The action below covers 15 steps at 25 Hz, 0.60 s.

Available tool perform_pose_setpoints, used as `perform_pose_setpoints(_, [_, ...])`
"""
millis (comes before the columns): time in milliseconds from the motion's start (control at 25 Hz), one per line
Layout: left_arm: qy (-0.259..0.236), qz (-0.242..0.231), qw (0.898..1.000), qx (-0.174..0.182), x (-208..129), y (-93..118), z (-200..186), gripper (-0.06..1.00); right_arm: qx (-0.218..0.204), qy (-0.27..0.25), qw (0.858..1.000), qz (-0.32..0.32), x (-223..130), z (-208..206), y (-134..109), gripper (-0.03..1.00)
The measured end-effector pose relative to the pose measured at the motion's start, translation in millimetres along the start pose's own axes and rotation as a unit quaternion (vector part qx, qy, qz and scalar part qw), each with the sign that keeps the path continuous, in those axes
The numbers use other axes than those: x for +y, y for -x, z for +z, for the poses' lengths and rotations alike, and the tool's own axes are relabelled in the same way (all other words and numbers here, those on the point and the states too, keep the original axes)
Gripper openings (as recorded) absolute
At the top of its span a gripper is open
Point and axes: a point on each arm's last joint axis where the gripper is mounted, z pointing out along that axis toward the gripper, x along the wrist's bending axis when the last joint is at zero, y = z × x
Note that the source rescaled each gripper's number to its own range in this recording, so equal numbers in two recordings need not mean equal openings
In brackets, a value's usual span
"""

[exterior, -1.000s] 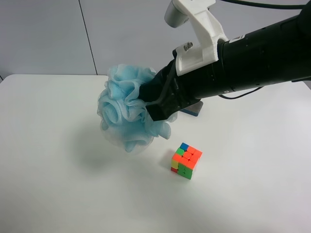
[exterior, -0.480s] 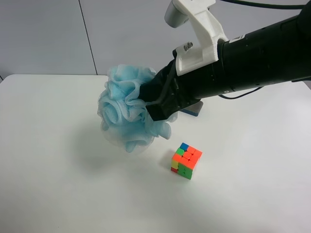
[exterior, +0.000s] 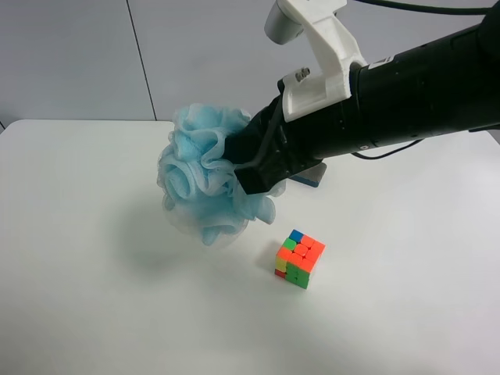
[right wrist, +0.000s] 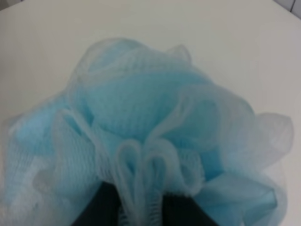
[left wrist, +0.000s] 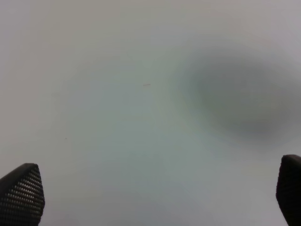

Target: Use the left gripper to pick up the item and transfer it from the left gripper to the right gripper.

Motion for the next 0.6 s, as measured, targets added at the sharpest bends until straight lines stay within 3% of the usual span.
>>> perform_pose_setpoints(360, [0.000, 0.001, 1.000, 0.002, 0.1, -0.4, 0.0, 1.00, -0.010, -0.022, 0.998, 0.052, -4.3, -0.5, 3.3, 0.00])
perform_pose_setpoints(600, [0.000, 0.000, 1.000, 0.003, 0.1, -0.5, 0.0, 1.00, -0.041, -0.070, 0.990, 0.118, -16.5, -9.2, 30.5, 0.00])
